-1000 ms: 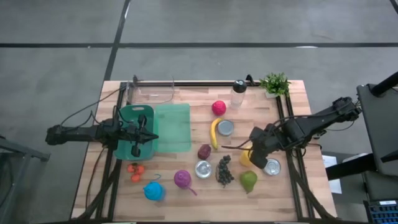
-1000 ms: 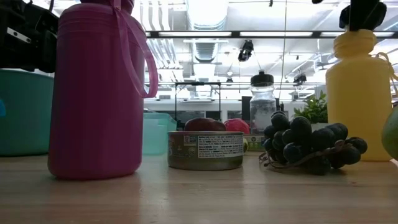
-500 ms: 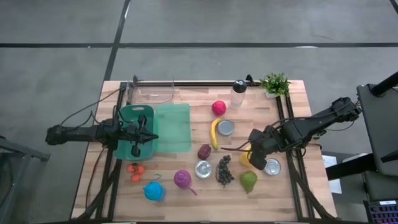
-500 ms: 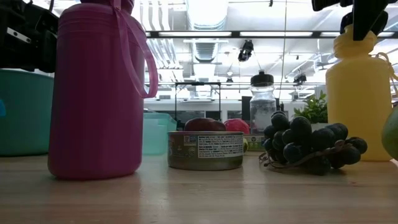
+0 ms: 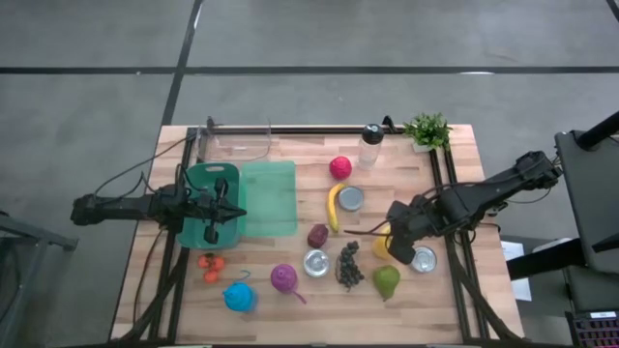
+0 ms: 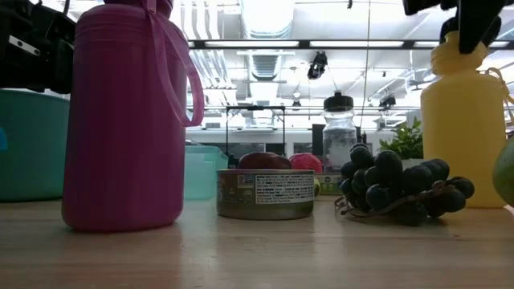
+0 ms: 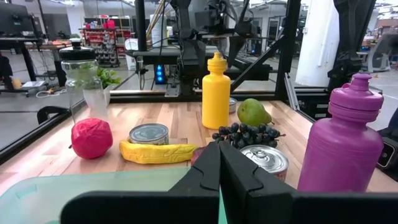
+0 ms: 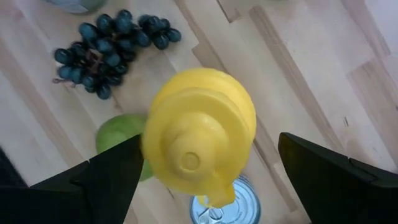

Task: Pick & Place Food Item
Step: Put the yellow water bottle into the transparent bin

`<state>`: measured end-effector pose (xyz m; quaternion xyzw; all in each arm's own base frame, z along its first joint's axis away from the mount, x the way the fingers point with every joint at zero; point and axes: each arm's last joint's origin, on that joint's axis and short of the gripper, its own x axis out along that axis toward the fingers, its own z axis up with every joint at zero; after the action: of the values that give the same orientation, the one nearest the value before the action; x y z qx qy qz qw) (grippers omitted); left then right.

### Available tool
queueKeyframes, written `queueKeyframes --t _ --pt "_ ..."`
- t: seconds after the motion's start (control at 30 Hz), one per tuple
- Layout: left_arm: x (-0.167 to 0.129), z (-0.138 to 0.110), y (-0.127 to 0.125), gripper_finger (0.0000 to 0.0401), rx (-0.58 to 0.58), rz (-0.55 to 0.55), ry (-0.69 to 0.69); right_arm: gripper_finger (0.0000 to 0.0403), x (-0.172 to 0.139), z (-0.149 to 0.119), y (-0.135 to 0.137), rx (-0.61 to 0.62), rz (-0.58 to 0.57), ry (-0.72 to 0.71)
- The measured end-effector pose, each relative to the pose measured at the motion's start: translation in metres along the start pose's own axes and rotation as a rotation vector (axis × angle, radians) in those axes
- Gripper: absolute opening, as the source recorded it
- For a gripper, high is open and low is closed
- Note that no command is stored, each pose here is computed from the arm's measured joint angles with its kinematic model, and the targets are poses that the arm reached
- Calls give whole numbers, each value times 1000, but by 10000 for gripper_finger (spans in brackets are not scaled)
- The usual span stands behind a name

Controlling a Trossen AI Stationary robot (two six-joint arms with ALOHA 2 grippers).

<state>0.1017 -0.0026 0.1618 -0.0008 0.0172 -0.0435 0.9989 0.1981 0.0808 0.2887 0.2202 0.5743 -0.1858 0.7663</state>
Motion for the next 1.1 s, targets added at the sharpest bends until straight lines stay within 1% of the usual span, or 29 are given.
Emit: queueKeyframes --t 0.1,0.37,0.87,0.97,1.1 --pt "0 0 0 1 0 0 0 366 -3 2 1 -10 1 -22" --pt "0 0 0 1 0 0 0 360 -3 2 0 -11 -3 -21" --pt "0 0 0 1 0 1 0 225 -3 2 0 -18 -5 -23" --pt "0 0 0 1 0 0 0 215 -3 2 0 -18 -6 -24" --pt "0 0 0 1 0 0 0 222 -3 2 0 -21 -6 -24"
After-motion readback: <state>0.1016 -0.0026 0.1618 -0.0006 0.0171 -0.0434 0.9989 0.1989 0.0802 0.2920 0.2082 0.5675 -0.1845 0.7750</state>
